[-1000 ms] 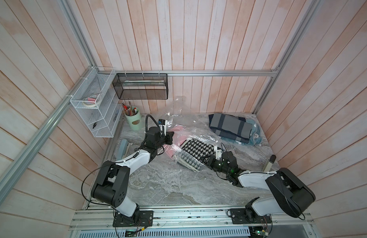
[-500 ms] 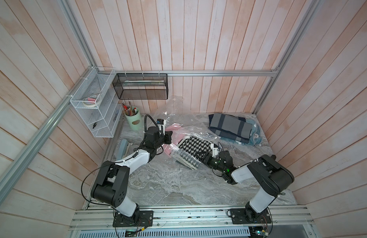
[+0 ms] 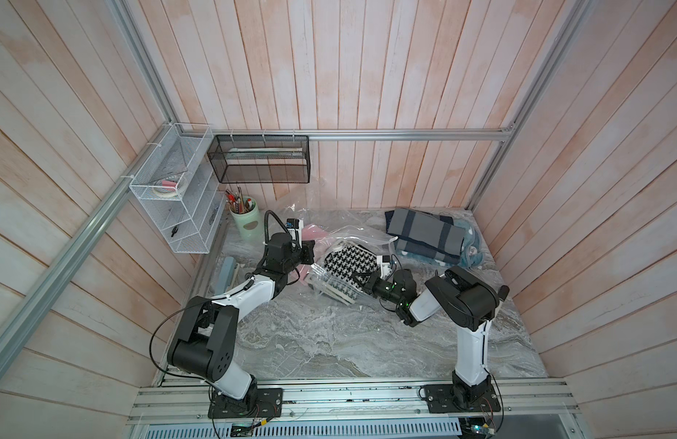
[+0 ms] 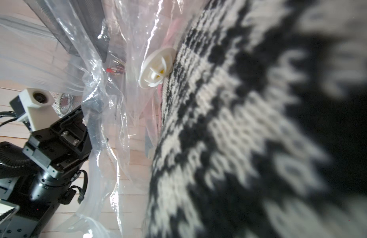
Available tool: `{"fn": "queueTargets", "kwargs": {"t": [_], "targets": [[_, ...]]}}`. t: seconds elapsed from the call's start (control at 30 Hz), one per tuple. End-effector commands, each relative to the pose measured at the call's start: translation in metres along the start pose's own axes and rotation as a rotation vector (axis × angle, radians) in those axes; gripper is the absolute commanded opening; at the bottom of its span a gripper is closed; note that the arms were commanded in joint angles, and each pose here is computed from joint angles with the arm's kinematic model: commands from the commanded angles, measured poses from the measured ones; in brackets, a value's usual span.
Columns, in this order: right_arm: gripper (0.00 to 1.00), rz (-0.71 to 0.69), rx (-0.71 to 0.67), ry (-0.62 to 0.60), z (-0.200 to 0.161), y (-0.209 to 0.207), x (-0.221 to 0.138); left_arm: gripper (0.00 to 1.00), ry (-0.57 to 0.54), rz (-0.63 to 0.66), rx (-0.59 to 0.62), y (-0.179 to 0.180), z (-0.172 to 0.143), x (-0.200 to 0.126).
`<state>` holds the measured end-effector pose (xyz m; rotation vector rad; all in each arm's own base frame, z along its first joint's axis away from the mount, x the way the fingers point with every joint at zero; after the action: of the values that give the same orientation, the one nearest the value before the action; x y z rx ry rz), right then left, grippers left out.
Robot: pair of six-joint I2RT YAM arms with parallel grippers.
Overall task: Take the blanket out of the vacuum bag
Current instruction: Take out the blanket from the vacuum bag.
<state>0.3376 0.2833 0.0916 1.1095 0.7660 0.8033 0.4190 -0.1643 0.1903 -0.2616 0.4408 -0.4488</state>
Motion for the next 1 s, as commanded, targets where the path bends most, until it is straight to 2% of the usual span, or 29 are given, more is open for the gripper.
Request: {"fn": "queueTargets", "kwargs": {"t": [0.0,0.23,0.47,0.7,0.97], "targets": [[0.00,0.084,-0.028,0.001,0.014,0.040,0.005,0.00,-0.007,0.052,0.006,0.009,0.002,0.003],[0.00,0.092,0.026,-0.038,0.035,0.085,0.009,0.00,-0.006,0.143,-0.030,0.027,-0.005,0.015],[0.00,0.163,0.045,-0.091,0.057,0.129,0.008,0.00,0.009,0.207,-0.029,0.041,-0.020,0.017],[0.00,0.344,0.105,-0.057,0.068,0.190,0.011,0.00,0.001,0.249,-0.034,0.052,-0.032,0.021],[0.00,0.446,0.044,-0.079,0.082,0.251,-0.011,0.00,0.013,0.253,-0.031,0.055,-0.040,0.021]]}}
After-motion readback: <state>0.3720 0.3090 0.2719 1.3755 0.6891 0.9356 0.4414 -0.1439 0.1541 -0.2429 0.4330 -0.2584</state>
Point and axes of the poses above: each gripper's point midway between its finger pads, its own x axis out along the fingers, its own y axis along the line the jaws close on, z = x × y, the point moved 3 cm from there along -x, back along the fingers
